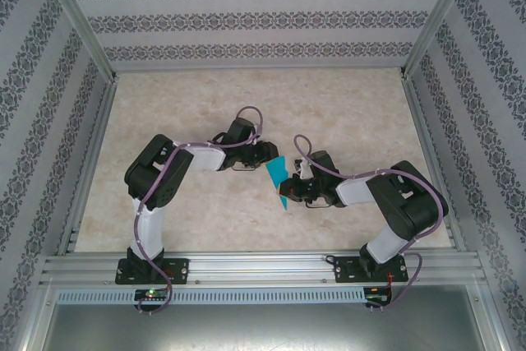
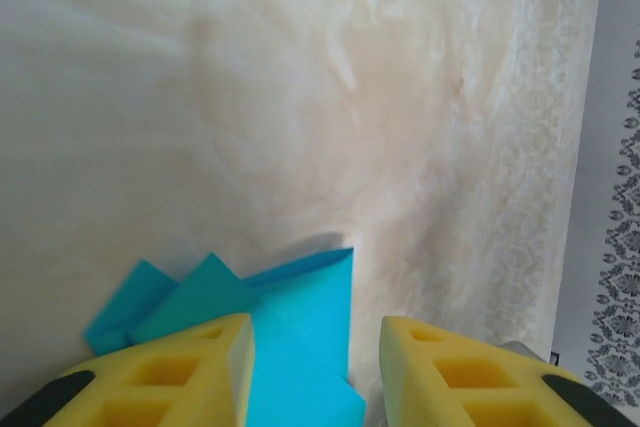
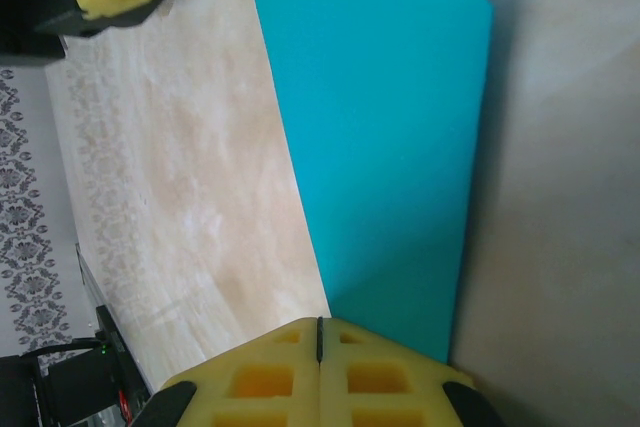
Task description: Fold a paper plane with a square sheet of paper (pick it up from the middle)
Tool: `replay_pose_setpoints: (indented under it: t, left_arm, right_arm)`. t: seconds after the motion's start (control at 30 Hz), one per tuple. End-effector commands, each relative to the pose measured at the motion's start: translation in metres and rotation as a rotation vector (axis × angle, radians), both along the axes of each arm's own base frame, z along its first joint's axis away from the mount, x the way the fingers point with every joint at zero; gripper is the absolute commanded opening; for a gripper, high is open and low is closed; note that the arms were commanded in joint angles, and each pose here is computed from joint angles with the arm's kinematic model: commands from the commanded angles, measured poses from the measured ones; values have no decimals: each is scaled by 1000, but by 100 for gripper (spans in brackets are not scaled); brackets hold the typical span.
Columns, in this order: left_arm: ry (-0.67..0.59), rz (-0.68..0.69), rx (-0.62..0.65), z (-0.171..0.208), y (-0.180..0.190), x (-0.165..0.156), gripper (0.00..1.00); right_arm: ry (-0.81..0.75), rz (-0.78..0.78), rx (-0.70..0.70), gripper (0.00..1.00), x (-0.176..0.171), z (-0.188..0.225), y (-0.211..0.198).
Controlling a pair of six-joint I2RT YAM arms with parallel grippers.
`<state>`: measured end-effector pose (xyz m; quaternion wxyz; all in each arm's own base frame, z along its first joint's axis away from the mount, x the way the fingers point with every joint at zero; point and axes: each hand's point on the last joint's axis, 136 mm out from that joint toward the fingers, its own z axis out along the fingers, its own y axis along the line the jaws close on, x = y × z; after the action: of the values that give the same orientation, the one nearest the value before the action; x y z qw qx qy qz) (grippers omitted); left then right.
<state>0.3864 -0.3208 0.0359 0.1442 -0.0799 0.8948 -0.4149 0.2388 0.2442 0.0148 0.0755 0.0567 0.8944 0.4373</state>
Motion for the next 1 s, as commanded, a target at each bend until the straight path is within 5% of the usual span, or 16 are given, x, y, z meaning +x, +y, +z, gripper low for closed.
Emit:
replay_pose_setpoints:
  t: [0.0,0.27,0.6,0.97]
  left_arm:
    - [-13,83,113,-21,40,15,41]
    - [-13,108,113,-12,54,26,41]
    - [-141,68,43,68,44,30,43]
    - [-87,-149,-100,56,-38,-13,40]
  right_arm:
    - [169,-29,-172,0,-37,-48,-33]
    - [169,-19,-151,0,-36,-45,-29]
    - [161,-12,-146,0,-34,-42,-26]
    - [145,-15,-147,1,-32,-40,-27]
